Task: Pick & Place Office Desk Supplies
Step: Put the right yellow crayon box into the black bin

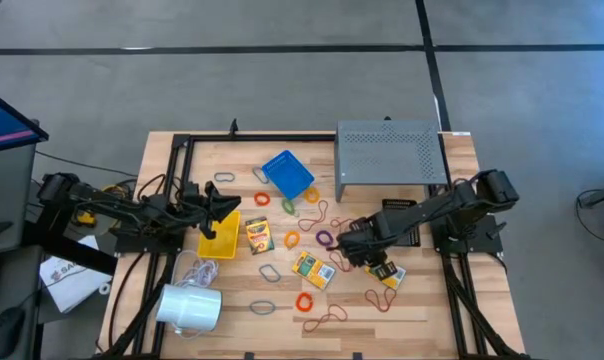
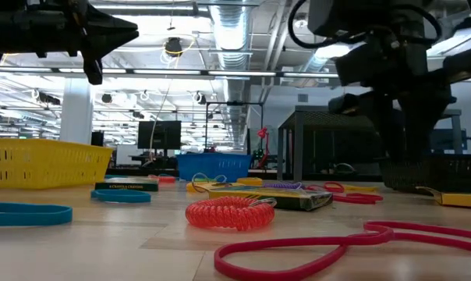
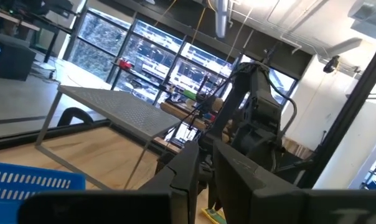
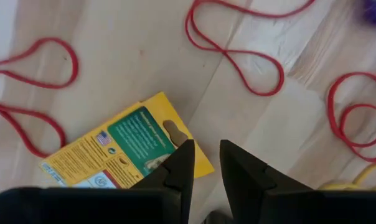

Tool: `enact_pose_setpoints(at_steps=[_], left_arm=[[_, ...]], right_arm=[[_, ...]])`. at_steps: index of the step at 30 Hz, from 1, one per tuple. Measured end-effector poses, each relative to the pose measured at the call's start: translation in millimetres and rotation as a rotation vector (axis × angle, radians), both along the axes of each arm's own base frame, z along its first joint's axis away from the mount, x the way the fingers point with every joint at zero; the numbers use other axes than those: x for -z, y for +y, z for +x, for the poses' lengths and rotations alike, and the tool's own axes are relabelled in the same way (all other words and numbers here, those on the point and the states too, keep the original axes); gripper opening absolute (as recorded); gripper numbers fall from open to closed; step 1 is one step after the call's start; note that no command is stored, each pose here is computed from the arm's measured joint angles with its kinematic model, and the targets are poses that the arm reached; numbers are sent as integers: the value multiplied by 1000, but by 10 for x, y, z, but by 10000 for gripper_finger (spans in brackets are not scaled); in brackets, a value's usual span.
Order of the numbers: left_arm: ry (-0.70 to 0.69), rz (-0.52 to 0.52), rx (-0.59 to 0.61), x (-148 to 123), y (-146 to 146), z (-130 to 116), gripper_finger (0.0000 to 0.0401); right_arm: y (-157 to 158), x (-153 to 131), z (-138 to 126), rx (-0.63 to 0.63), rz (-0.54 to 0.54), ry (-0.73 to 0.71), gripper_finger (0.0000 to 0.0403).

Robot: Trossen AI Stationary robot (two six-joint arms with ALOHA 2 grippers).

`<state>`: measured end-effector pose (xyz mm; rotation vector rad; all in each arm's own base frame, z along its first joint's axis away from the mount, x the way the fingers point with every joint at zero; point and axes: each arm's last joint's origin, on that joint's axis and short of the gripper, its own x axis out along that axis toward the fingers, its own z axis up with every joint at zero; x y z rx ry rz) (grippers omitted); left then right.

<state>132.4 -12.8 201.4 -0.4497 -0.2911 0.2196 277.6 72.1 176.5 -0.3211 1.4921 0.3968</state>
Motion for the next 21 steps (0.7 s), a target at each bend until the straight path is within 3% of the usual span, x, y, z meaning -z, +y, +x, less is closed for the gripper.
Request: enact_pose_setpoints(at_steps=[11, 21], left_arm=[[14, 49, -7, 0, -1, 0, 44], [14, 50, -8, 0, -1, 0, 44]], right_arm=[[119, 1, -55, -96, -4, 18, 75], [93, -1, -12, -87, 1, -16, 80]])
